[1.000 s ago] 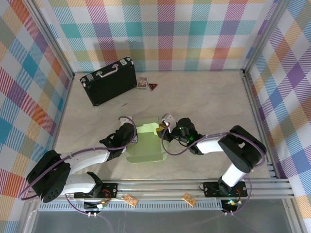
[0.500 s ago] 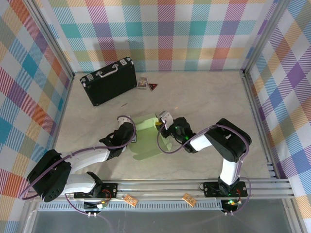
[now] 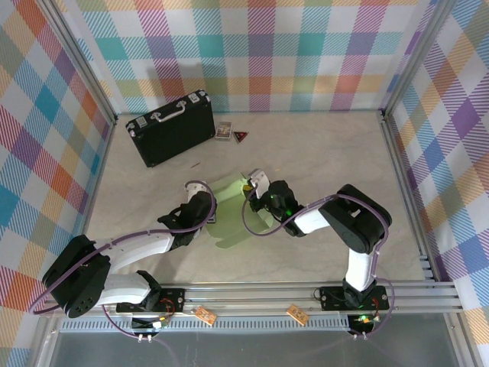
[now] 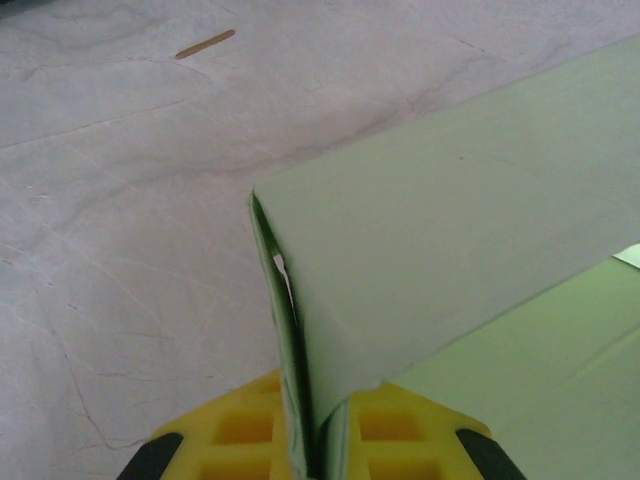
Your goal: Fold the paper box
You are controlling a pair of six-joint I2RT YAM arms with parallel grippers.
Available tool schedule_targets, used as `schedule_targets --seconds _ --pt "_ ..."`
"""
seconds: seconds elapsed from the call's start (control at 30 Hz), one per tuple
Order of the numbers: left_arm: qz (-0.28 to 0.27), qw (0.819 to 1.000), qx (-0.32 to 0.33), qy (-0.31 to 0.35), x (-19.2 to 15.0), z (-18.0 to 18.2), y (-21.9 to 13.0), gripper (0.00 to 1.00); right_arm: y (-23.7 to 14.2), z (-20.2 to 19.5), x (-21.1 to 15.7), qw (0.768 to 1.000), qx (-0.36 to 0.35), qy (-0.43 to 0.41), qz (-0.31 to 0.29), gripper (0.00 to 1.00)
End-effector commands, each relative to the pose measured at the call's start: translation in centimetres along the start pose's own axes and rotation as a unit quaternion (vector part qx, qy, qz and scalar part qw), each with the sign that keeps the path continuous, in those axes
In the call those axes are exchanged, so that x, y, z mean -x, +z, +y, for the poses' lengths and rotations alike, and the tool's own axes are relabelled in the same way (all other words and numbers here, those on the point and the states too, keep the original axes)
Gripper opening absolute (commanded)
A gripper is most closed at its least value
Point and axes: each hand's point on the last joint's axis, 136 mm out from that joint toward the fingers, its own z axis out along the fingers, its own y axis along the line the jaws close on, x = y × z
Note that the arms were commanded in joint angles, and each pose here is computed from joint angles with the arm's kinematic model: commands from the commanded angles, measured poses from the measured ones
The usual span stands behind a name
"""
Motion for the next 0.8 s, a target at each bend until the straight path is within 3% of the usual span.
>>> schedule_targets --seconds 0.0,0.47,0.77 --pt "0.014 0.999 -0.050 0.016 0.2 -2.6 -0.7 0.00 0.6 1.4 2.7 0.999 0.021 0.000 -0.040 0.12" --pt "0.024 0.998 -0.048 0.025 0.0 -2.8 -1.2 0.00 0.9 1.7 4.4 0.998 0.012 -0.005 -0.063 0.22" --pt "0.025 0.998 -0.053 0.025 -0.1 -3.0 -1.6 0.00 0.9 1.0 4.7 0.998 -0.008 -0.005 -0.064 0.00"
